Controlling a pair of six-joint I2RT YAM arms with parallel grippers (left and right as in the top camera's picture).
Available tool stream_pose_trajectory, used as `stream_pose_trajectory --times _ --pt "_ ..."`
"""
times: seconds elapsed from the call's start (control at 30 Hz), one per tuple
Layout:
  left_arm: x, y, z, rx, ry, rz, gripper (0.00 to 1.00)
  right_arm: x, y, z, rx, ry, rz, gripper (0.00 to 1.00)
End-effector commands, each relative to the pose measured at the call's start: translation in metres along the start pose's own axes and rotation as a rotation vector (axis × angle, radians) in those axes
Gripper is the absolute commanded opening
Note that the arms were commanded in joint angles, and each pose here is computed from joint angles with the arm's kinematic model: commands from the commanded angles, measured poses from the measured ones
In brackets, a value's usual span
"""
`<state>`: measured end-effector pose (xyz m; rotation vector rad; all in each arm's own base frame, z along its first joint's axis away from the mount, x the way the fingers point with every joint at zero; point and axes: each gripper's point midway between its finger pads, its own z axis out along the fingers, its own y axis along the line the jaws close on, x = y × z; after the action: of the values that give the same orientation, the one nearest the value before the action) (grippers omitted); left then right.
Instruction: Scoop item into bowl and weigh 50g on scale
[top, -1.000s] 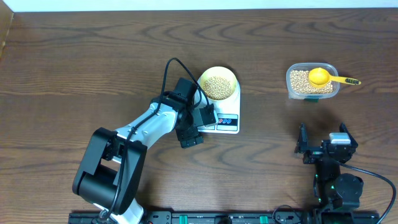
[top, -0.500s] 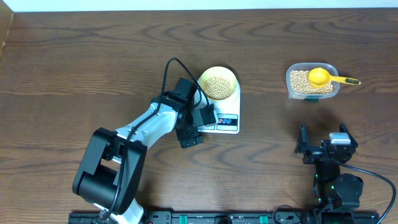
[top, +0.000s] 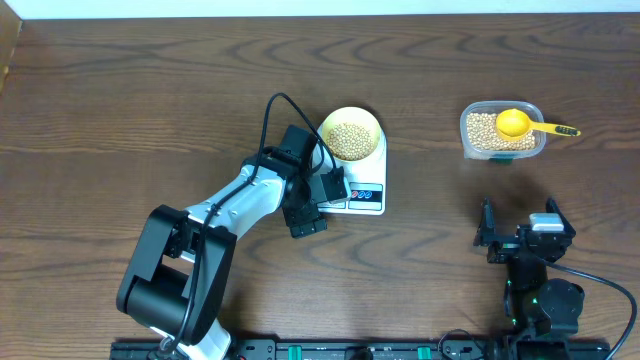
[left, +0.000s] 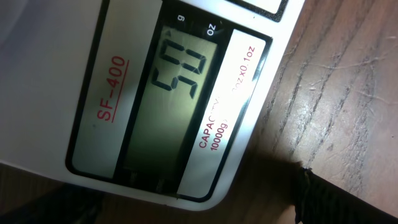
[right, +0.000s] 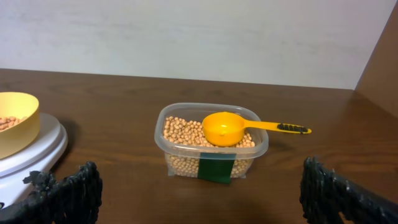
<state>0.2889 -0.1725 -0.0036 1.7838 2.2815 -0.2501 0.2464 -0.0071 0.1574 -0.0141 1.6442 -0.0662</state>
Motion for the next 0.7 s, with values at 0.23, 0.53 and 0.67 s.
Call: stream_pose_trajectory --times 0.23,0.53,0.67 --pt "-0.015 -0.036 0.015 0.186 -0.110 0.009 0.98 0.000 -0.003 0.000 0.013 0.000 0.017 0.99" --pt "-0.056 -0.016 0.009 0.153 -0.298 -0.111 0.98 0.000 -0.003 0.000 0.013 0.000 0.017 0.99" --pt "-0.083 0.024 -0.009 0.049 -0.438 -0.310 0.98 0.000 -0.003 0.000 0.013 0.000 0.017 0.99"
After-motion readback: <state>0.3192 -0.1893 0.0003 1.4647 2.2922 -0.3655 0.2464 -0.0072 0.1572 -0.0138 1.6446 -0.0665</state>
